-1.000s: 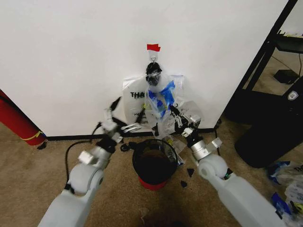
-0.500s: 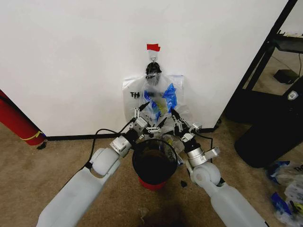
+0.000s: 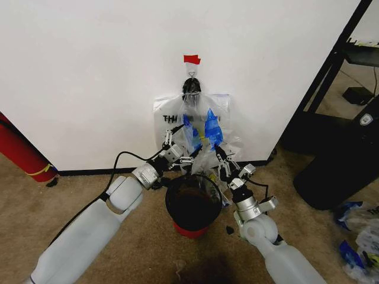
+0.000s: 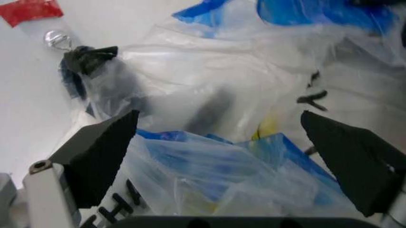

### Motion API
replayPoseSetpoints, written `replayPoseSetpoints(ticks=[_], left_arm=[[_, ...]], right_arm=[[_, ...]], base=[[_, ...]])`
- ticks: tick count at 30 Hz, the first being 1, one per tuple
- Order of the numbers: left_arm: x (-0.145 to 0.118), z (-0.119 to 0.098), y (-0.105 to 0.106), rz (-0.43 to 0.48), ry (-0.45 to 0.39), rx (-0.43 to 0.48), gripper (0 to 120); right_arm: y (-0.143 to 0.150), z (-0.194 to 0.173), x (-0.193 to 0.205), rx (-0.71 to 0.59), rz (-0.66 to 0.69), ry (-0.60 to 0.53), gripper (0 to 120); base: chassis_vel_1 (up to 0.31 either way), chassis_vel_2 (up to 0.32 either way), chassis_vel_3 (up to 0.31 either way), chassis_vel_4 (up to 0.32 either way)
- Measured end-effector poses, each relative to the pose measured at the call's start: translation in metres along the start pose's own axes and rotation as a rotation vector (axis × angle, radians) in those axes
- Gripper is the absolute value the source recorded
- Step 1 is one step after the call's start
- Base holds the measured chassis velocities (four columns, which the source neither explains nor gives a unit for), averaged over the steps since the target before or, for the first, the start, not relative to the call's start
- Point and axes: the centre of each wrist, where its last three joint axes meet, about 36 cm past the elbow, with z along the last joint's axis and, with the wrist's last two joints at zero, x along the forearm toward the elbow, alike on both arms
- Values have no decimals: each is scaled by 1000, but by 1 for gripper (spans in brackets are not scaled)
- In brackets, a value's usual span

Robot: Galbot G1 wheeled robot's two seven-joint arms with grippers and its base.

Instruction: Pick up the garbage bag from the wall and place it over the trash bin.

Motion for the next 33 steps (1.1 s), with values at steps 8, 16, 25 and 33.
replayPoseSetpoints(ticks=[8, 16, 25, 33], left_arm=[[-10, 9, -4, 104, -20, -171, 100], [-28, 7, 12, 197, -32, -337, 100], [-19, 10, 27, 224, 91, -451, 91], [-9, 3, 21, 68, 152, -411, 64]], right_arm=[[3, 3, 2, -38, 18, -19, 0], [2, 2, 1, -37, 18, -26, 0], [2, -1, -2, -21, 6, -32, 0], [2, 2, -1, -9, 0, -23, 0]], base=[[0, 0, 0, 0], [0, 0, 0, 0], [0, 0, 0, 0], [0, 0, 0, 0]])
